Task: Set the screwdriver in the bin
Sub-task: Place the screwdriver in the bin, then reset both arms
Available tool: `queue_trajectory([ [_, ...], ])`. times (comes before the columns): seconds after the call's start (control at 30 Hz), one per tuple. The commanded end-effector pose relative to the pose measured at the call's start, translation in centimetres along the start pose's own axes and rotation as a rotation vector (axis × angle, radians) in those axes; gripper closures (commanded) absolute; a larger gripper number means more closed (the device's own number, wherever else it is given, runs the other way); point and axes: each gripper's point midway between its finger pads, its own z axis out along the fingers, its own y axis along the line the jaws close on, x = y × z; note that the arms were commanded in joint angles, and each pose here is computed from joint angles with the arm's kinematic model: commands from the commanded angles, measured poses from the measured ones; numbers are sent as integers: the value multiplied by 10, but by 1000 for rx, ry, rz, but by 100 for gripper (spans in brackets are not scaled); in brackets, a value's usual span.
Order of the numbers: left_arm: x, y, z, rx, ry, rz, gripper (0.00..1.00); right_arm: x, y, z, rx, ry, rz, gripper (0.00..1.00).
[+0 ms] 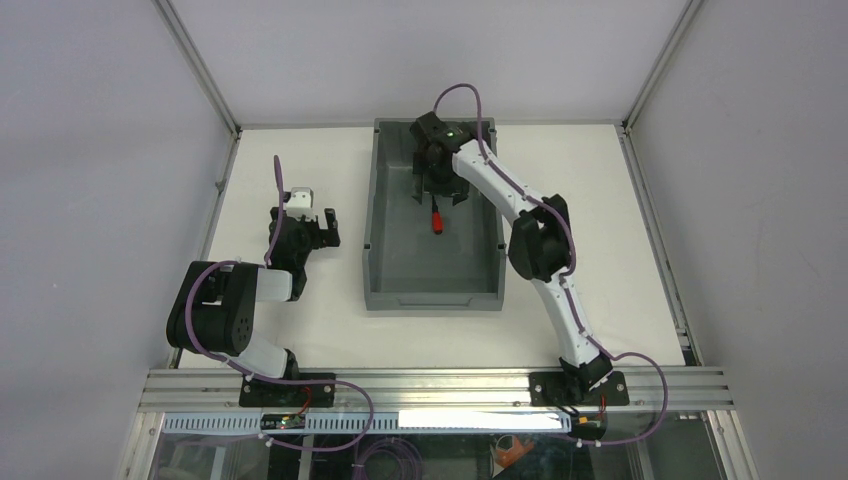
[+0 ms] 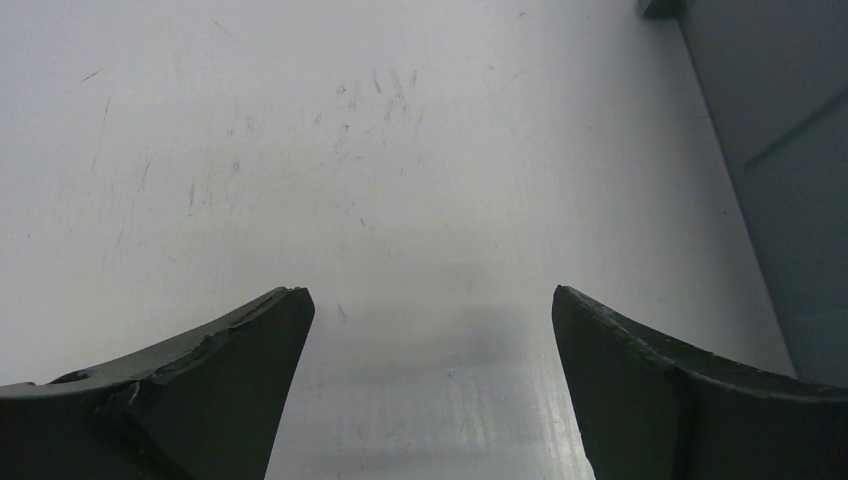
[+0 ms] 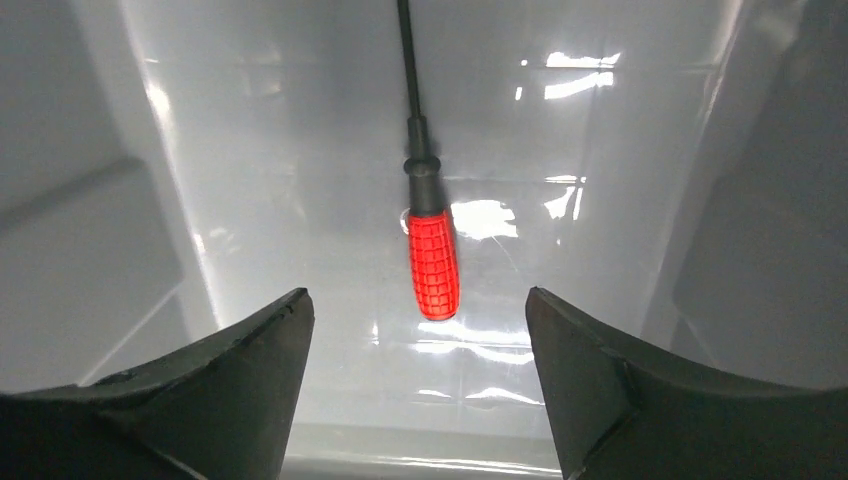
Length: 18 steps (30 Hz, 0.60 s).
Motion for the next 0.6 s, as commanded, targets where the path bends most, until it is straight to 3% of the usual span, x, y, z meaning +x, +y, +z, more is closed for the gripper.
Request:
queue_trajectory([
  [0.0,-17,1,-2,7,-55,-15,1,-37,4,-76,-69,-171,3,17],
  [0.4,-17,1,-2,7,-56,-15,1,-69,-4,-153,-165,-338,2,1],
  [0.57,-17,1,-2,7,-55,-15,1,-83,-13,-189,-200,-423,3,1],
])
